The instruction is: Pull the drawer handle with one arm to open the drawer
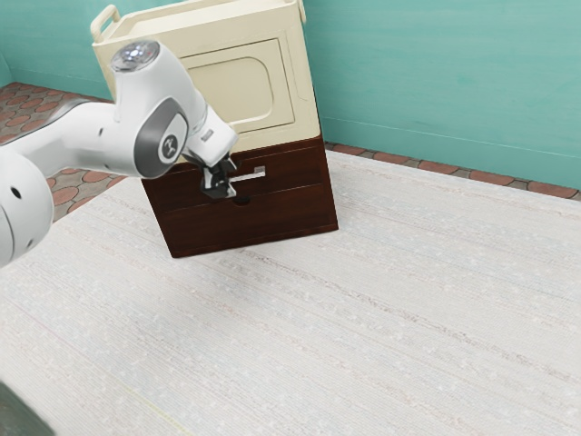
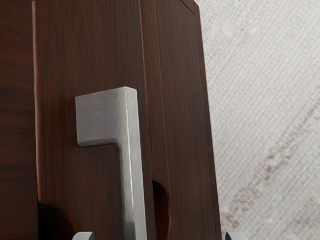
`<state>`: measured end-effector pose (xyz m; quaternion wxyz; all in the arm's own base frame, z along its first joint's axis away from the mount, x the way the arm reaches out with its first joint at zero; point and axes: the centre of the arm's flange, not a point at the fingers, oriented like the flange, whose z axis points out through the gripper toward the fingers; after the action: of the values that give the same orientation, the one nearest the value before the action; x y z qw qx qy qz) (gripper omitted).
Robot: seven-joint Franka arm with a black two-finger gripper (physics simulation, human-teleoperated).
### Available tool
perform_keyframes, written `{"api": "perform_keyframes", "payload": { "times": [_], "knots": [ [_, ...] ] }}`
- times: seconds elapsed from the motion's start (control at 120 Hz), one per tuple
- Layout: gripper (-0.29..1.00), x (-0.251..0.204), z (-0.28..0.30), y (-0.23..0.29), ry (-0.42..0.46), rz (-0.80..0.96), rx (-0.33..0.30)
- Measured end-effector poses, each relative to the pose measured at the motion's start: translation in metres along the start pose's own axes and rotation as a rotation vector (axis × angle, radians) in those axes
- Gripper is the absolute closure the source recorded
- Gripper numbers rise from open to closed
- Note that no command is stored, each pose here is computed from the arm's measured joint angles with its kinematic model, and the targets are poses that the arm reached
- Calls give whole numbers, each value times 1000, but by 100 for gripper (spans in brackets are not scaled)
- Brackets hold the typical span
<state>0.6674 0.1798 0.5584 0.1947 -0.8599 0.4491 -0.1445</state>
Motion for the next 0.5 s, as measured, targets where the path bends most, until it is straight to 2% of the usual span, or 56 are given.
{"api": "perform_keyframes", "payload": {
  "times": [0.5],
  "knots": [
    [57,1,6,9,5,-9,-20]
  ]
}}
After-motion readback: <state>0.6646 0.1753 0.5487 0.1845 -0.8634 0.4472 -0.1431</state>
